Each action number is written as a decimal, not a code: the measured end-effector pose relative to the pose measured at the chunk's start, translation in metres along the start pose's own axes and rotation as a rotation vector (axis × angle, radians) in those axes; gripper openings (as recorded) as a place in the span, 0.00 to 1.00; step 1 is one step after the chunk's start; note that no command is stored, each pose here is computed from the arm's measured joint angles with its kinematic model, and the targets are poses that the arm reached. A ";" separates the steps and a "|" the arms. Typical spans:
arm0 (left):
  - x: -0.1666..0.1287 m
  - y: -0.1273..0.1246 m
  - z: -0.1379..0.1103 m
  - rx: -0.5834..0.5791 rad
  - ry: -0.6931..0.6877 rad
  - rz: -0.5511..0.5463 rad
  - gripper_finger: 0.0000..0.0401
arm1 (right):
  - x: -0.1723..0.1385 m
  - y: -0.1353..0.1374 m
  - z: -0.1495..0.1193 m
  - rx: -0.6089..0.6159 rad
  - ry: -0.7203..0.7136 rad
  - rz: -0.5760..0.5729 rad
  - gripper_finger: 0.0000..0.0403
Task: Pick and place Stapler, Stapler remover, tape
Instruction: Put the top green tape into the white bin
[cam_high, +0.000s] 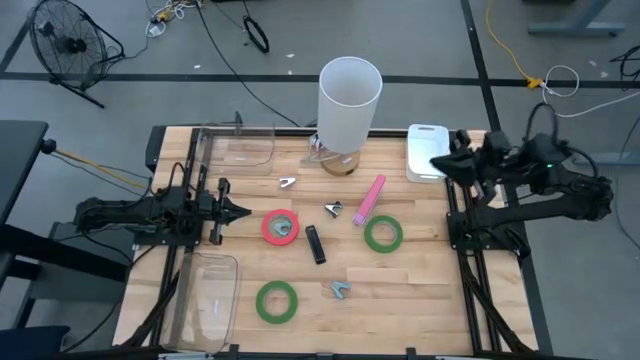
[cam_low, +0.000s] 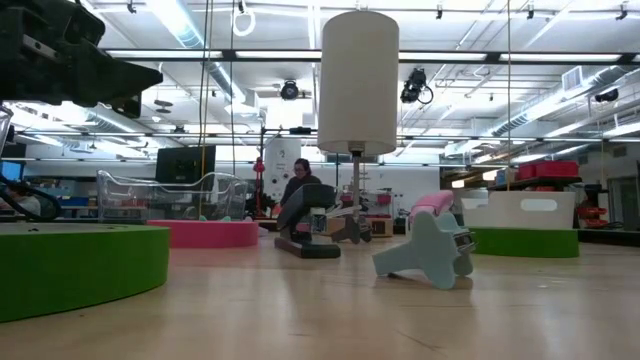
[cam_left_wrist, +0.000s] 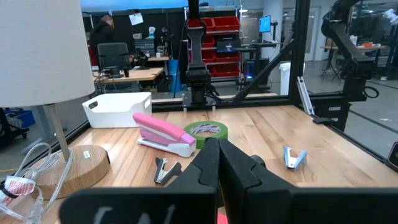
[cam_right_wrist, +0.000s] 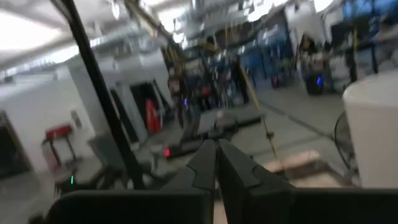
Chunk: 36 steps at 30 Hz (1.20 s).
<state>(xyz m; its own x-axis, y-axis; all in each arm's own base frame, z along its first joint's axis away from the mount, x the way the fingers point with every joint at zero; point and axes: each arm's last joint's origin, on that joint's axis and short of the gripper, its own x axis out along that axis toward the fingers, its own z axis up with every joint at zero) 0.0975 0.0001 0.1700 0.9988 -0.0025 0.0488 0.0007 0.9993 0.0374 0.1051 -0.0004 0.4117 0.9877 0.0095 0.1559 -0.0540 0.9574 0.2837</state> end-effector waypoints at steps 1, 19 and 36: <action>0.000 0.000 0.000 0.000 0.000 0.000 0.01 | 0.002 0.000 -0.002 -0.003 0.025 0.007 0.05; 0.000 0.000 0.000 0.000 0.000 0.000 0.01 | 0.027 -0.011 -0.044 -0.080 0.415 -0.025 0.05; 0.000 0.000 0.000 0.000 0.000 0.000 0.01 | 0.052 -0.021 -0.074 -0.165 0.655 -0.050 0.05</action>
<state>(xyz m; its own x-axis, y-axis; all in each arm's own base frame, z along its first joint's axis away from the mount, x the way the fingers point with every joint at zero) 0.0976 0.0001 0.1699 0.9988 -0.0023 0.0483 0.0005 0.9993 0.0370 0.1685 0.0013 0.3438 0.8764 0.0875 -0.4736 -0.0345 0.9922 0.1194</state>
